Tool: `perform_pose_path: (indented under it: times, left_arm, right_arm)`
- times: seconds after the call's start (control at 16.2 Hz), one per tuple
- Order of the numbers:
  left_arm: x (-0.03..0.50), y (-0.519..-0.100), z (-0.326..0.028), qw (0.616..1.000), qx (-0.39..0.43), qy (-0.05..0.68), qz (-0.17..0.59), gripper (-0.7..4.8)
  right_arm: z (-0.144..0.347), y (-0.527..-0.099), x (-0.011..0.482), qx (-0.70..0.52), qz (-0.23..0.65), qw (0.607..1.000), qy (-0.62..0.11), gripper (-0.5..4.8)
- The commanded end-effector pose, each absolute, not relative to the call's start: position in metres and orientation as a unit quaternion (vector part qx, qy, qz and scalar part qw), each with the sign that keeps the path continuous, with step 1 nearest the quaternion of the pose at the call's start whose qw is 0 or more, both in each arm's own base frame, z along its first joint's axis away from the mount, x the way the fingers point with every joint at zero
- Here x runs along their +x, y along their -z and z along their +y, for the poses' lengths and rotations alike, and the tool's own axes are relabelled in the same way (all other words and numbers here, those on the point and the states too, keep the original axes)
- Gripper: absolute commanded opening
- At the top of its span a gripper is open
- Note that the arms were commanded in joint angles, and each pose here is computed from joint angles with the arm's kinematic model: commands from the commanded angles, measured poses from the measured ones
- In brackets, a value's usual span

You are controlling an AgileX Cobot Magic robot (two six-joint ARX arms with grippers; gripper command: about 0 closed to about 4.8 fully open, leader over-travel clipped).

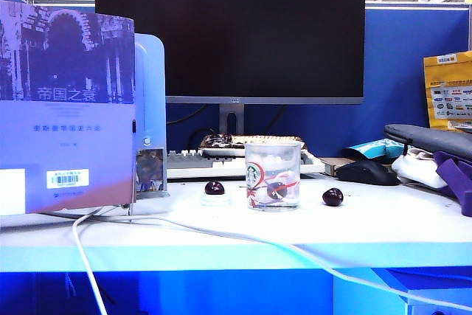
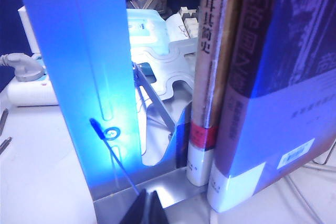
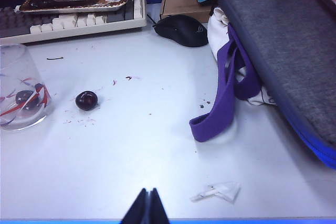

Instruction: Pick up the cherry on the right side of the glass and put it inside the glass.

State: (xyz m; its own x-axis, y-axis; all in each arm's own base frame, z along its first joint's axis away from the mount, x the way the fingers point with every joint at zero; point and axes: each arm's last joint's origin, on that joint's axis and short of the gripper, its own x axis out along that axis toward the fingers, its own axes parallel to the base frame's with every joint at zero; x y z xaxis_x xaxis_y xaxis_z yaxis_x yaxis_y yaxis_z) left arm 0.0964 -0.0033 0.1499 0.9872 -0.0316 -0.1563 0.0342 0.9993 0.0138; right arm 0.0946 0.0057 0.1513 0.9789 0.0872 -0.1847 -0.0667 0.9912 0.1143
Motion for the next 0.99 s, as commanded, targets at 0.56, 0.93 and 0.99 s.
perform_pose_path:
  times: [0.56,0.93,0.99]
  left_arm:
    - [0.096,-0.149,-0.003,0.996,0.010,0.018,0.083,-0.05]
    - [0.096,-0.149,-0.003,0.996,0.010,0.018,0.083,-0.05]
    - [0.096,-0.149,-0.003,0.996,0.010,0.018,0.083,-0.05]
  right_arm:
    - [0.008,-0.160,0.095,0.131,0.060,0.987,-0.072,-0.01]
    - [0.007,-0.248,0.077,0.154,0.024,0.985,-0.077,-0.01]
    - [0.008,-0.265,0.082,0.155,0.042,0.984,-0.079,-0.01]
